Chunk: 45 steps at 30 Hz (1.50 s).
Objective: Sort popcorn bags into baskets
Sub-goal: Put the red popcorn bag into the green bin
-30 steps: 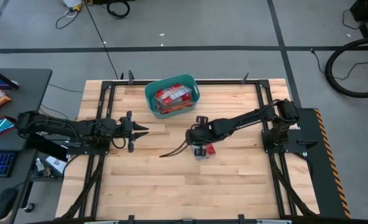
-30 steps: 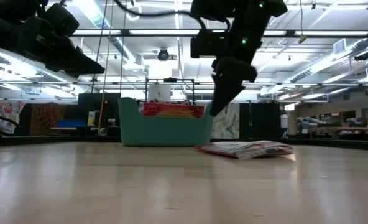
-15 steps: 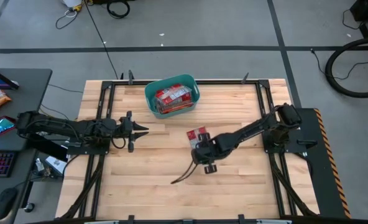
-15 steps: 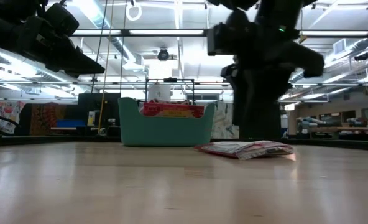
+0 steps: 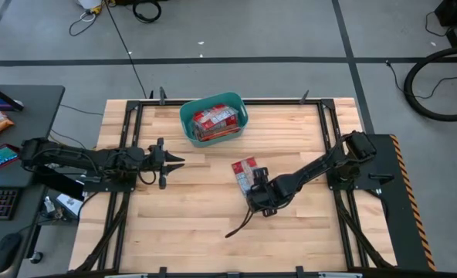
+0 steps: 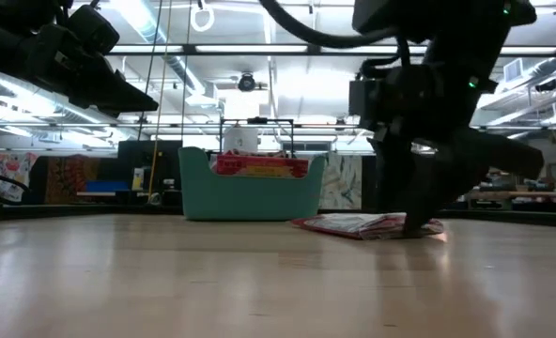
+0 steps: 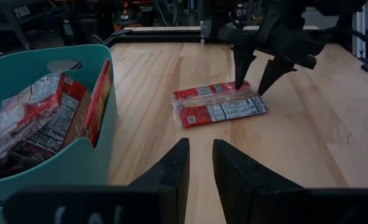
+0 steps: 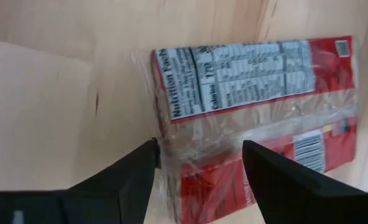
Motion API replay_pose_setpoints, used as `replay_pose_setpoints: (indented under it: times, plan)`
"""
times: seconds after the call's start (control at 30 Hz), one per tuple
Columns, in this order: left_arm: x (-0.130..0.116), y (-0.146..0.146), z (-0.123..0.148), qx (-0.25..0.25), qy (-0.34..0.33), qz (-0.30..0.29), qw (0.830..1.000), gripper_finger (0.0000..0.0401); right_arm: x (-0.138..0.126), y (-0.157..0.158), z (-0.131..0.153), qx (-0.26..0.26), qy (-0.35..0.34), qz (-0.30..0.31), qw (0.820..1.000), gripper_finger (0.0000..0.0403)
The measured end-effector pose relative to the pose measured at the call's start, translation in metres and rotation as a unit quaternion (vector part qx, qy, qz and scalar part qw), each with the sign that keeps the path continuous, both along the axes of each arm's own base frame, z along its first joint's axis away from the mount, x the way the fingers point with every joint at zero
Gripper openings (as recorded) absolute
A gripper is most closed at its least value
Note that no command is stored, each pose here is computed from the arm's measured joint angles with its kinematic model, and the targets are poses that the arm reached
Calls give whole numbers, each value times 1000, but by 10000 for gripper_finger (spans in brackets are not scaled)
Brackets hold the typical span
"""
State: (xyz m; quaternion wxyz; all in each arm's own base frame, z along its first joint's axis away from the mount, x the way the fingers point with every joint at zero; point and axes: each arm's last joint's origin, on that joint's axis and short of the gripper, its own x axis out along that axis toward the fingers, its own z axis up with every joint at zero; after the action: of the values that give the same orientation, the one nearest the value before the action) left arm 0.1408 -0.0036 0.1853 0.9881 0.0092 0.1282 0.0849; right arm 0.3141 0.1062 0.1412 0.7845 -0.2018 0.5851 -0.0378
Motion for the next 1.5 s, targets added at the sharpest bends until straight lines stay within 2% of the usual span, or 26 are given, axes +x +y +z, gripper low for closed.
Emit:
replay_pose_setpoints:
  times: [0.13, 0.27, 0.6, 0.67, 0.9, 1.07, 1.33, 1.5]
  plan:
    - [0, 0, 0, 0, 0, 0, 1000, 75, -2, -4, -5, 0, 5, 0, 1000, 233]
    - [0, 0, 0, 0, 1, 0, 1000, 75, -4, -9, -10, 20, 7, -3, 1000, 199]
    - [0, 0, 0, 0, 2, 0, 1000, 75, -1, -13, -13, 38, -9, -23, 999, 31]
    - [0, 0, 0, 0, 2, 0, 1000, 75, 1, -13, -10, 38, -8, -22, 999, 11]
    - [0, 0, 0, 0, 2, 0, 1000, 75, 18, -13, 22, -3, -6, -11, 1000, 12]
    - [0, 0, 0, 0, 2, 0, 1000, 75, 32, -16, 60, -63, -13, -15, 998, 7]
    - [0, 0, 0, 0, 2, 0, 1000, 75, 53, -24, 125, -171, -71, -3, 983, 7]
    - [0, 0, 0, 0, 2, 0, 1000, 75, 66, -42, 153, -220, -100, 3, 970, 7]
